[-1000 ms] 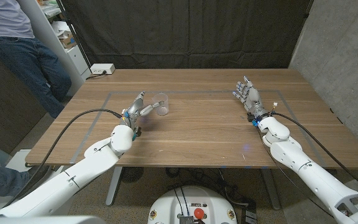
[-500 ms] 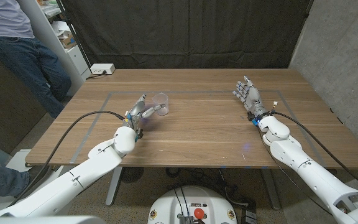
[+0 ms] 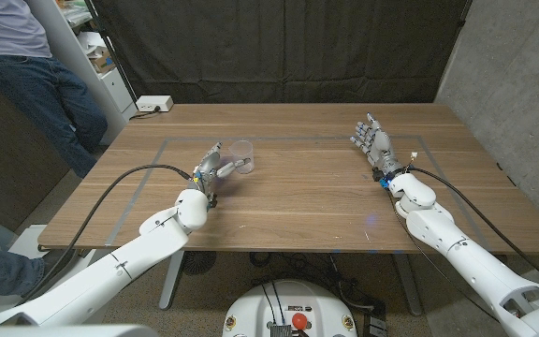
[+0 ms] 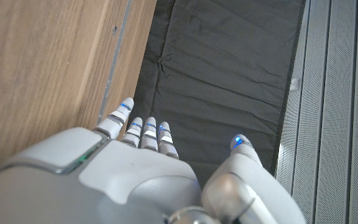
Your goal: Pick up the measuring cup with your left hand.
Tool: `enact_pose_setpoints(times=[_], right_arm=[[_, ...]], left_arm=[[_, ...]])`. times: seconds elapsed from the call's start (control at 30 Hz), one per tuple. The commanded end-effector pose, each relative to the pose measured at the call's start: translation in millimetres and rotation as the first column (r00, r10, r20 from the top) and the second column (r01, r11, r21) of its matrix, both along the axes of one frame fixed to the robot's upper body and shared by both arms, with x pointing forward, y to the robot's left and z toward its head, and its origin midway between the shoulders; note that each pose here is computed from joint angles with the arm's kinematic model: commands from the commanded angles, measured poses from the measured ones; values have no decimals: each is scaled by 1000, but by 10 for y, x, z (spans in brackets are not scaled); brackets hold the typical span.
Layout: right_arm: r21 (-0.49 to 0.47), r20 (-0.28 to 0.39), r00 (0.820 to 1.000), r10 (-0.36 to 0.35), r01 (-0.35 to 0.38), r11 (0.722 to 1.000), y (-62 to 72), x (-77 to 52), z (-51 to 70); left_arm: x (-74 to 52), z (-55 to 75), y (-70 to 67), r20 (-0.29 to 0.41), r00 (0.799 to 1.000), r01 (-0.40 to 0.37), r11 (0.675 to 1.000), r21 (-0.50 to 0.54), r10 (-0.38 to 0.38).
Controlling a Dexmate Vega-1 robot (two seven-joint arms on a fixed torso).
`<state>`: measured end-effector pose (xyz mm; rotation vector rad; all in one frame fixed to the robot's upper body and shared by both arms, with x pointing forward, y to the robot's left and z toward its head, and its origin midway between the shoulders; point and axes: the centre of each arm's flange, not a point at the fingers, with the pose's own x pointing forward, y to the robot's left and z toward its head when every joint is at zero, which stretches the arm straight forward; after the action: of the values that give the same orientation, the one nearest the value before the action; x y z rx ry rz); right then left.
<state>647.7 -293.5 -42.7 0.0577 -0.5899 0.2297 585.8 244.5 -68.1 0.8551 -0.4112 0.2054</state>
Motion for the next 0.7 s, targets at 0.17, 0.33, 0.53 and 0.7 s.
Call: enact_pose_setpoints(times=[0.17, 0.33, 0.53, 0.7], right_arm=[[5, -10, 1000, -2, 2, 1000, -19, 42, -32], [4, -14, 1000, -1, 1, 1000, -2, 48, -52], [6, -18, 1000, -1, 1, 1000, 21, 51, -74], [9, -20, 1000, -2, 2, 1000, 27, 50, -85]], left_arm=[[71, -12, -50, -16, 1000, -3, 1000, 28, 3], [93, -19, -26, -18, 1000, 5, 1000, 21, -4], [130, -7, -30, -18, 1000, 11, 1000, 25, -11], [156, 16, -40, -9, 1000, 10, 999, 31, -10]])
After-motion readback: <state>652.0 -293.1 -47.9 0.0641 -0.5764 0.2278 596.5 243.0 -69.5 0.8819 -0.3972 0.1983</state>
